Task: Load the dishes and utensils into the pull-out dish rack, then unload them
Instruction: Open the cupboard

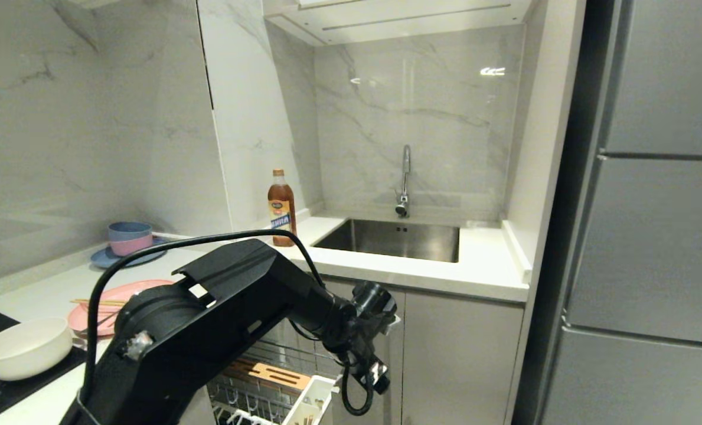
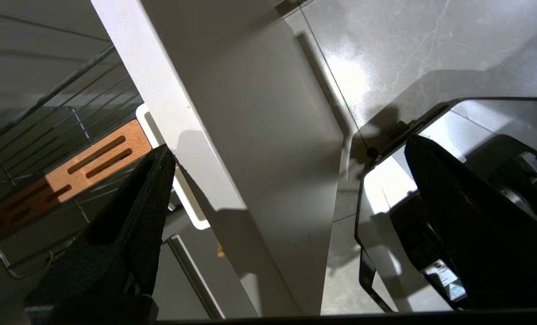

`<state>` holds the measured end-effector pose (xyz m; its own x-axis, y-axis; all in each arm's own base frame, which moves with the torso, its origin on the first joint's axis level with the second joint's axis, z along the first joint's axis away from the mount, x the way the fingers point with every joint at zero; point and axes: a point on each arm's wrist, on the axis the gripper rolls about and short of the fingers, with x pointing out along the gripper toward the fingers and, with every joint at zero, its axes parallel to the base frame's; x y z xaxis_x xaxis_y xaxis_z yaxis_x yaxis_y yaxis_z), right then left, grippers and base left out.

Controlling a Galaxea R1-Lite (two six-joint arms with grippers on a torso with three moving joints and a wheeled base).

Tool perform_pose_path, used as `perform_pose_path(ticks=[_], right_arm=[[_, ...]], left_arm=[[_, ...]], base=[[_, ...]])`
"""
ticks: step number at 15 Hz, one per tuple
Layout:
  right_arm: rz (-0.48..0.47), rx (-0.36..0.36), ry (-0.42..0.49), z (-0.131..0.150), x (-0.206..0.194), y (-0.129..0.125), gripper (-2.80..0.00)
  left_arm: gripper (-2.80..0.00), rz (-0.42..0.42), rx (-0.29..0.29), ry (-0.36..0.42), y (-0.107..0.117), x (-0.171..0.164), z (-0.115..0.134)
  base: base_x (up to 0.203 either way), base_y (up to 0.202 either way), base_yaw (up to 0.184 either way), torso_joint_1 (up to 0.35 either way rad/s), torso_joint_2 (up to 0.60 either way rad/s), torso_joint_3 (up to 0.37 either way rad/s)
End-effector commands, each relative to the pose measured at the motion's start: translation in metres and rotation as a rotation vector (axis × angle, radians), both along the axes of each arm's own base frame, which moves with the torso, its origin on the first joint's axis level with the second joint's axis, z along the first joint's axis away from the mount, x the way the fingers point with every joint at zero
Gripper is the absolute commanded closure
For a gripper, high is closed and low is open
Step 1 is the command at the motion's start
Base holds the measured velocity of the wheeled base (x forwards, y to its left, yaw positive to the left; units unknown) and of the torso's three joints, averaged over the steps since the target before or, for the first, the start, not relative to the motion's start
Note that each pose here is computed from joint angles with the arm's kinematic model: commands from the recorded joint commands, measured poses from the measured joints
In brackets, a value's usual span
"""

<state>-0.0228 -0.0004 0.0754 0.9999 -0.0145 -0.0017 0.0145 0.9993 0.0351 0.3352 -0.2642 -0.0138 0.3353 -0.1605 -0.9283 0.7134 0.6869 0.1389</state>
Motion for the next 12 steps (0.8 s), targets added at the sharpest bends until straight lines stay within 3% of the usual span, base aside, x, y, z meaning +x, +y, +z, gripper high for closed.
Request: perform_pose_path(ticks=[1, 7, 12], right_arm=[[0.0, 0.0, 0.001, 0.0, 0.0, 0.0, 0.0], [0.001, 0.0, 0.002, -0.001, 0.0, 0.0, 0.0], [0.0, 0.0, 0.002, -0.001, 0.0, 0.0, 0.0]], left_arm=[[-2.8, -0.015, 0.006, 0.001, -0.003, -0.003, -0.001], [-2.8, -0.1, 0.027, -0.005, -0.01, -0.013, 0.0], [-2.8, -0.144, -0.006, 0.022, -0.018, -0.02, 0.0]], base=[[0.0, 0.0, 0.0, 0.0, 0.0, 0.0], [0.0, 0.0, 0.0, 0.0, 0.0, 0.0], [0.0, 0.0, 0.0, 0.0, 0.0, 0.0]])
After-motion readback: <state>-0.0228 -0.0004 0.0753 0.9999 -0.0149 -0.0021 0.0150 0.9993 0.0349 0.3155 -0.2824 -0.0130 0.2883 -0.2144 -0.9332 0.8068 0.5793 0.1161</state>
